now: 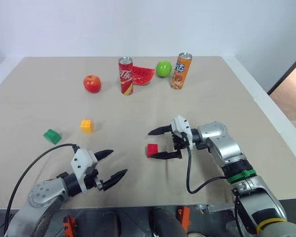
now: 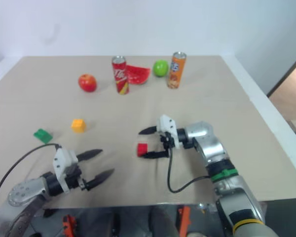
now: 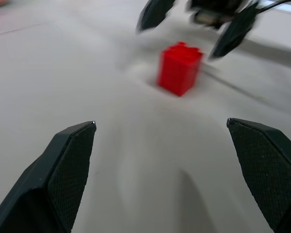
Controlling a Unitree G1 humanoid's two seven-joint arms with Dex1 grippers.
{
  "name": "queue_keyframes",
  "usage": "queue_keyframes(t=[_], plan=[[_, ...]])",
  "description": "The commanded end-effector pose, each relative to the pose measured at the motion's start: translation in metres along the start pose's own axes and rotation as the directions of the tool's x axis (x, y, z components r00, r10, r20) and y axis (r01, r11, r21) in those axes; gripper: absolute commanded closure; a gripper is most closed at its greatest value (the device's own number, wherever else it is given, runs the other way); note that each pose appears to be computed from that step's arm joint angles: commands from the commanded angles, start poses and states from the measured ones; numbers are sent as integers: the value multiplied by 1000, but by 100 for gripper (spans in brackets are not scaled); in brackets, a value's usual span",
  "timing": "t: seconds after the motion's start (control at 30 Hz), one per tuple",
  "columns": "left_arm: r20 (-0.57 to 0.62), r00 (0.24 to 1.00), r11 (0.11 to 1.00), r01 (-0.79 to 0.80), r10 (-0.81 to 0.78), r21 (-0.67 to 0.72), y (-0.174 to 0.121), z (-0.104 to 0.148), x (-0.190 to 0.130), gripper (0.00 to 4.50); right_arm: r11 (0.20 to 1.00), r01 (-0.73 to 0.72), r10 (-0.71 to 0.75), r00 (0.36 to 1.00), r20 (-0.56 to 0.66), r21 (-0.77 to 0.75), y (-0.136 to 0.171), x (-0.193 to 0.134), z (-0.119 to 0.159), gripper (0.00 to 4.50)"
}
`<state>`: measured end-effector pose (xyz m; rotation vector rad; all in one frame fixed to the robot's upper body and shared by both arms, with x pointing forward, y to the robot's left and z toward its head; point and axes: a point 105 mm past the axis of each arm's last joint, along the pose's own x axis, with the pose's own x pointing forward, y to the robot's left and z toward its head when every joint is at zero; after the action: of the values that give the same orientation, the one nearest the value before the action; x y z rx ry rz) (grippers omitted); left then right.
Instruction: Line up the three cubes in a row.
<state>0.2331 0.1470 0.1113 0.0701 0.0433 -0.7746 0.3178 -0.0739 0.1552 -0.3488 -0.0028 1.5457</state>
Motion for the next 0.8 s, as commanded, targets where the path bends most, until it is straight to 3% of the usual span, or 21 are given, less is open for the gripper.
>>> queue_keyframes(t=[0.03,0.17,0.37,0.57,0.8], plan=[[125,955,961,-275,269,29,31,30,-18,0,998,47,-43,994,97,-38,-1,-6,34,1],[168,835,849,-527,525,-31,56,41,-51,0,995,94,-87,985,146,-40,2,-7,52,1],[122,766,773,-635,632,-19,86,39,-91,0,990,127,-114,980,162,-68,5,-1,55,1],[41,824,825,-565,565,0,118,37,-108,0,988,107,-91,986,137,-115,9,6,48,1],[-58,896,897,-441,440,-12,140,29,-104,0,982,145,-124,978,165,-120,7,7,48,1]])
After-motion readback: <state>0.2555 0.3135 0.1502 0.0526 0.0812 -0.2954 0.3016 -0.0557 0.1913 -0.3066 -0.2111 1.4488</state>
